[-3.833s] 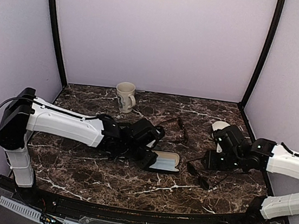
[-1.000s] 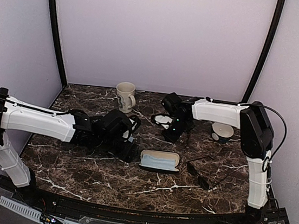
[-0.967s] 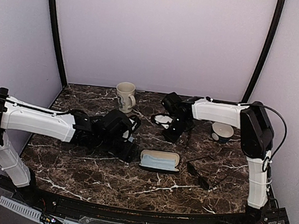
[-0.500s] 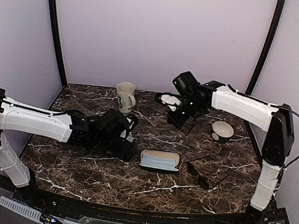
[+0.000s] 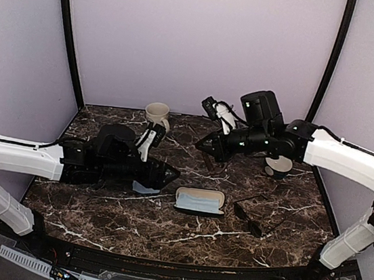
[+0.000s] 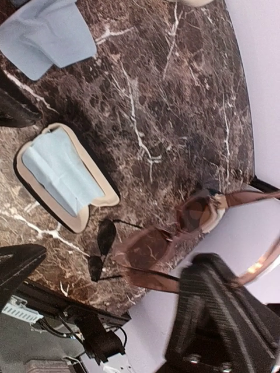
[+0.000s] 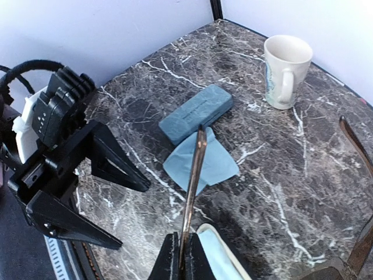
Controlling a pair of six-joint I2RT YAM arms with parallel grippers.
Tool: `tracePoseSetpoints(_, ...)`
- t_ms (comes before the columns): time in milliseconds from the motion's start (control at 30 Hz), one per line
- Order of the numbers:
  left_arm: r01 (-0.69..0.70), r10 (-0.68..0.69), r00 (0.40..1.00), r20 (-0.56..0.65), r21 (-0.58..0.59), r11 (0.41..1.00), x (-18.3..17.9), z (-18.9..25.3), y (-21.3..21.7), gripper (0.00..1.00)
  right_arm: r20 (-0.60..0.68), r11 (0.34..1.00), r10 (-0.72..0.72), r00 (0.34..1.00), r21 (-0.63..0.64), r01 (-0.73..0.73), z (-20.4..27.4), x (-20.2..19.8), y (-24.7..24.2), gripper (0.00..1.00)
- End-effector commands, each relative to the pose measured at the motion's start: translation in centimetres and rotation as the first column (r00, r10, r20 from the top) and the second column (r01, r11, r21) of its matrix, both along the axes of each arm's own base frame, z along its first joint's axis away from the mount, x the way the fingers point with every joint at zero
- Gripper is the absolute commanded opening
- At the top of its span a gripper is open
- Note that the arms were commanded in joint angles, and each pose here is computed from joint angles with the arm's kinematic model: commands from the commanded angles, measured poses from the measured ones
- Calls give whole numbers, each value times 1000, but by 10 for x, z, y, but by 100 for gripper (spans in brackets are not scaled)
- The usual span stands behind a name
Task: Organize the sunglasses
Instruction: Pass from the right arm to the left
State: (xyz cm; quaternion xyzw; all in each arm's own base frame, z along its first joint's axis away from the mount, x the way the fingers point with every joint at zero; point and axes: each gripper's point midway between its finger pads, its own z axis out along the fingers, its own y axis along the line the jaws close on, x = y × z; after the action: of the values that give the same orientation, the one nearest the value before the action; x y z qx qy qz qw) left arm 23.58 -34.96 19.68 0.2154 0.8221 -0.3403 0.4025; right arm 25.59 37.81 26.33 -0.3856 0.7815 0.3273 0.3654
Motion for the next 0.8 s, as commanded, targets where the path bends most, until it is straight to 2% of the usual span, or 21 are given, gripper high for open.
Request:
tracePoseSetpoints(0, 49, -46, 999, 23, -189, 981, -6, 37, -21, 70, -39, 967, -125, 991, 219, 131, 37, -7, 24, 0)
tracePoseSetpoints(200, -14, 14, 1000, 1, -211, 977, -9, 40, -26, 71, -88, 942, -271, 958, 180, 283, 18, -4, 34, 0)
tracePoseSetpoints(500, 17, -26, 999, -39, -202, 979, -15, 29, -42, 74, -102, 937, -299, 949, 156, 312, 8, -5, 43, 0)
tracePoseSetpoints(633, 19, -26, 999, -38, -180, 983, -12, 24, -46, 71, -104, 939, -299, 949, 145, 312, 6, -7, 46, 0)
tracePoseSetpoints(767, 16, -22, 999, -36, -161, 987, -10, 22, -49, 63, -107, 939, -297, 949, 145, 311, 5, -8, 47, 0)
